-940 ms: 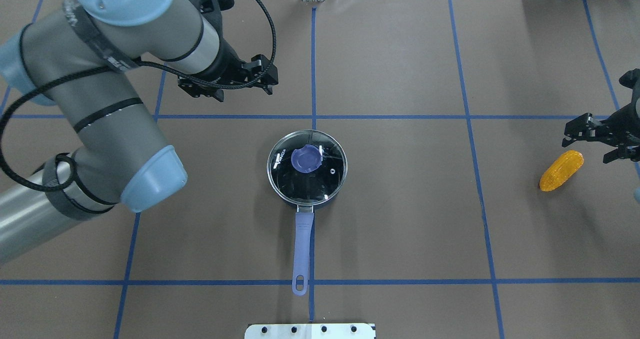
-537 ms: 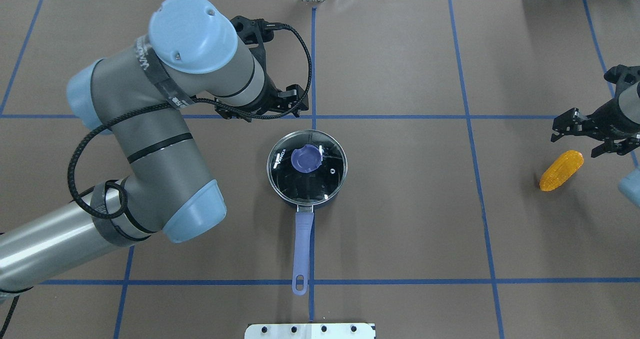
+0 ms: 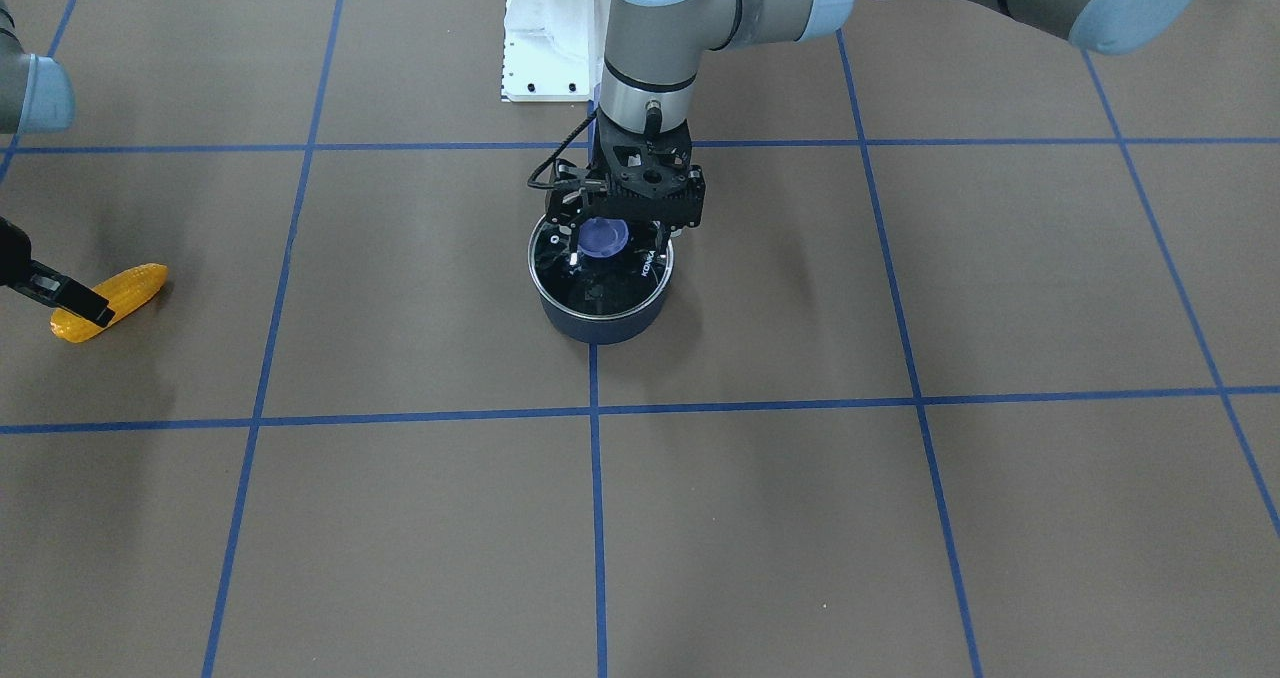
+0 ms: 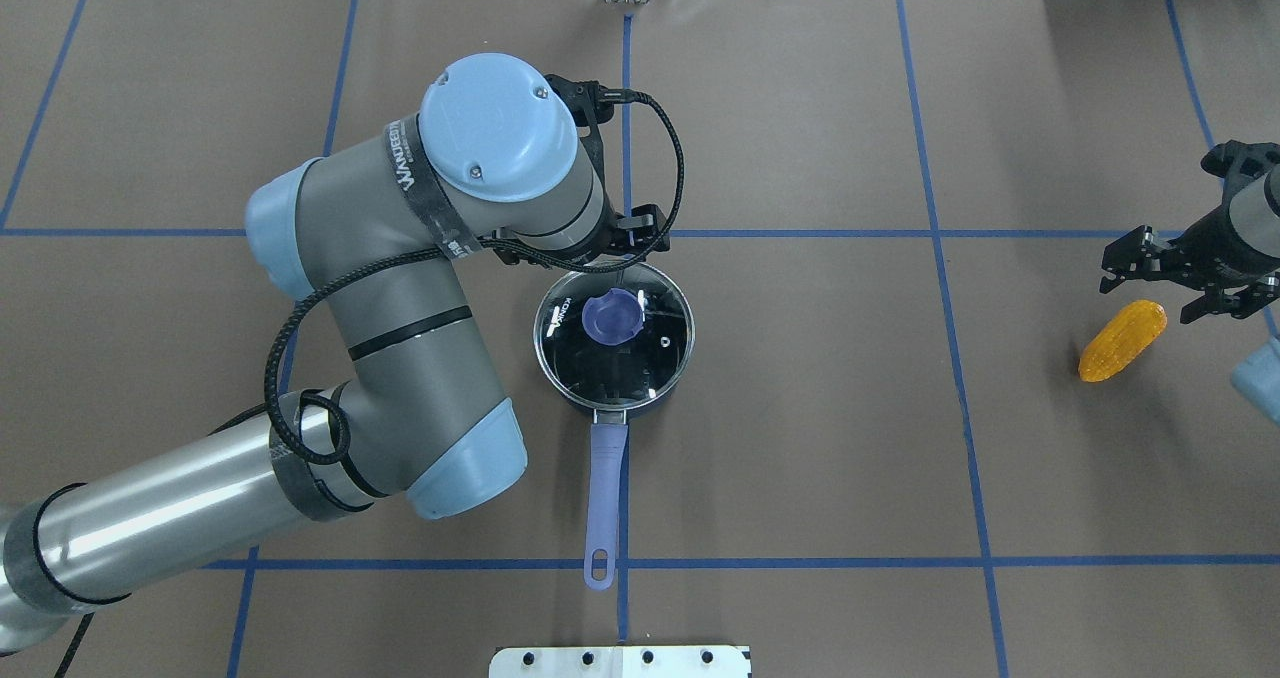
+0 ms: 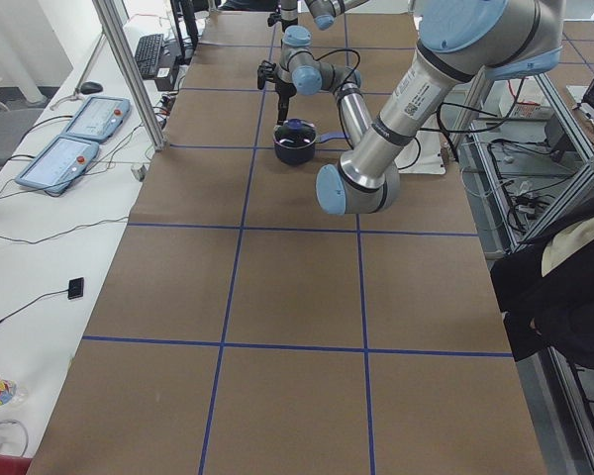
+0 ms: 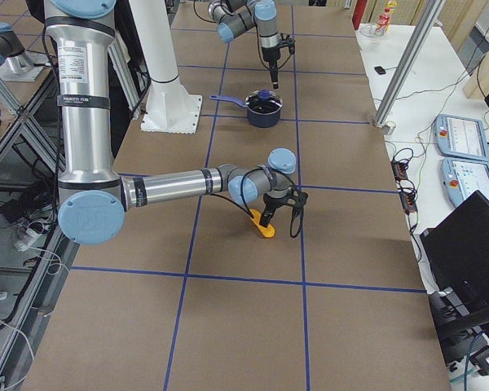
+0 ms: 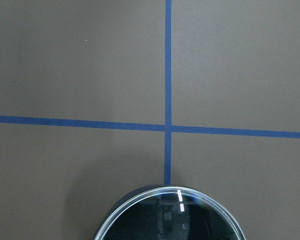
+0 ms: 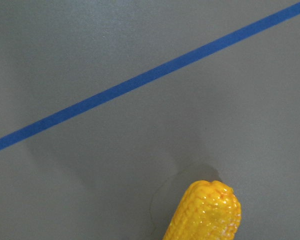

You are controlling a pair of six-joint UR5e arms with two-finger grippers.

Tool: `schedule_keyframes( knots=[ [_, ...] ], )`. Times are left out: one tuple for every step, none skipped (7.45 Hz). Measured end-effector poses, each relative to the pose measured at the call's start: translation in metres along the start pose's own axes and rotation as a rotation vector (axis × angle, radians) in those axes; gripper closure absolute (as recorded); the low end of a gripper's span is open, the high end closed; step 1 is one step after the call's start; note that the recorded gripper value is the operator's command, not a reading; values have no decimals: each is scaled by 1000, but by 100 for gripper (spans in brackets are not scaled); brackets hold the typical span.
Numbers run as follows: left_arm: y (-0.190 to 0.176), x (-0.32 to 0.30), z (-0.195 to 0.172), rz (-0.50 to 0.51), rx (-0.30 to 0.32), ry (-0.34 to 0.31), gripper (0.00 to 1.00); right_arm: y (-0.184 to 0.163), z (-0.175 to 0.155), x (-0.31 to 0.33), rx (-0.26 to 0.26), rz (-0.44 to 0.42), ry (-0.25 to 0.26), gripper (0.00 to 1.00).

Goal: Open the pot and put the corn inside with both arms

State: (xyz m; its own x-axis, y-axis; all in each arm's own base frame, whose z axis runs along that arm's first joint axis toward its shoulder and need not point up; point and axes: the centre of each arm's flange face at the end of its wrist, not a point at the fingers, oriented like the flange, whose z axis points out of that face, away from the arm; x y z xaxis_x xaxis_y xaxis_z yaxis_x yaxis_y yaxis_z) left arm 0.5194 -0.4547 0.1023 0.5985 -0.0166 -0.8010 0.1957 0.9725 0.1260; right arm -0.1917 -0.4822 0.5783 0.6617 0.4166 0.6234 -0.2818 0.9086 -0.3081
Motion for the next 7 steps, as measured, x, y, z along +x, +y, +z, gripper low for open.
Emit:
schedule_keyframes(
  knots=[
    [9, 5, 7, 10, 5, -10, 2, 1, 2, -1, -4, -2, 2, 0],
    [16, 7, 14, 18, 6, -19, 2, 2, 4, -4, -7, -3, 4, 0],
    [19, 7, 19, 21, 5, -26, 2, 3, 5, -5, -8, -3, 4, 0],
    [21, 6, 23, 23, 2, -33, 2, 3, 5, -7, -8, -4, 3, 0],
    [22, 6, 26, 24, 0, -39, 2, 3, 7, -7, -11, -5, 6, 0],
    [22, 5, 28, 25, -1, -43, 2, 4, 11, -6, -14, -8, 9, 0],
    [22, 5, 29, 27, -3, -46, 2, 3, 19, -3, -16, -16, 6, 0]
  ],
)
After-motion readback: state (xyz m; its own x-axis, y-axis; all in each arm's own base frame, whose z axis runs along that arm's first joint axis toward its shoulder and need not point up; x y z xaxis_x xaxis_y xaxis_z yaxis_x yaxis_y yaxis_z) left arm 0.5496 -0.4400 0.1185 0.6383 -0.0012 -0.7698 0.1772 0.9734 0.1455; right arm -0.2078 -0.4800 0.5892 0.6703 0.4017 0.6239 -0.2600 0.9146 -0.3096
